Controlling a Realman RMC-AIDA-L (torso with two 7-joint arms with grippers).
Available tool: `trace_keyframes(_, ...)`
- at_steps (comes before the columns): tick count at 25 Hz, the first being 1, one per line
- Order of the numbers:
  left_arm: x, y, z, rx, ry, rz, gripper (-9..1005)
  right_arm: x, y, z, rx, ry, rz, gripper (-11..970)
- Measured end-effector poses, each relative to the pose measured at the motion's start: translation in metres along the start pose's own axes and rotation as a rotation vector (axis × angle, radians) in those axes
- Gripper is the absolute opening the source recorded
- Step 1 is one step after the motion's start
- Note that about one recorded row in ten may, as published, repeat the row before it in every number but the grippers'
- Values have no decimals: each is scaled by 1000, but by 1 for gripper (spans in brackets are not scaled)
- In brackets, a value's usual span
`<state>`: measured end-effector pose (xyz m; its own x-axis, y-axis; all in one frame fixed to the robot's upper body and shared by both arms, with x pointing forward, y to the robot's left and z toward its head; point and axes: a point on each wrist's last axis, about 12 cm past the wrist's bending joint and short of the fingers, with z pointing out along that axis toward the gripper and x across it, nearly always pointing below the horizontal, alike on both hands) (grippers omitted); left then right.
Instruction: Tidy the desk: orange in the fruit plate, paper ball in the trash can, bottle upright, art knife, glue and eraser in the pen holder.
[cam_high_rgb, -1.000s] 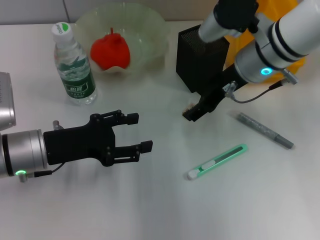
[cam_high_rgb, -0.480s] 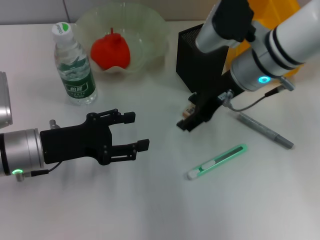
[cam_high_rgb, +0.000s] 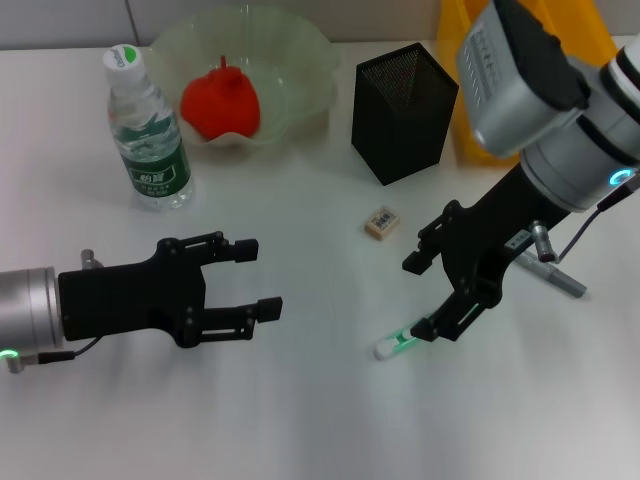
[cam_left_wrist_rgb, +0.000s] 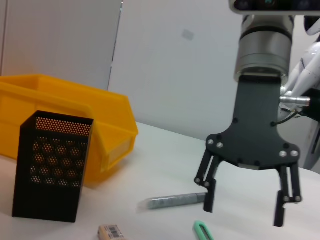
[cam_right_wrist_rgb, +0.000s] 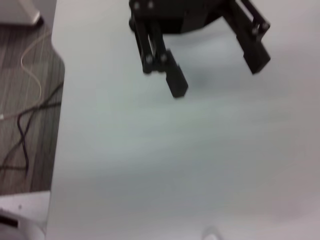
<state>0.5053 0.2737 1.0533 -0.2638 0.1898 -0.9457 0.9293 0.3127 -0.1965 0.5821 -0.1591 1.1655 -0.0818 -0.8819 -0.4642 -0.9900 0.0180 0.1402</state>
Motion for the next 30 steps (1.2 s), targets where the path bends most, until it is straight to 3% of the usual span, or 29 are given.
trace_keyframes(9,4,-6,-14,13,5,6,802,1,-2,22,-28,39,-91,823)
trace_keyframes(18,5,-7,-15,12,10,9,802,-3,-1,43,-25,75,-159,822)
trace_keyframes(22,5,-7,-13,13,12,8,802,-4,0,54,-9,106,-196,674)
trace_keyframes(30,5,-6,-14,6,6,5,802,-6,2,59,-15,91,-220,576)
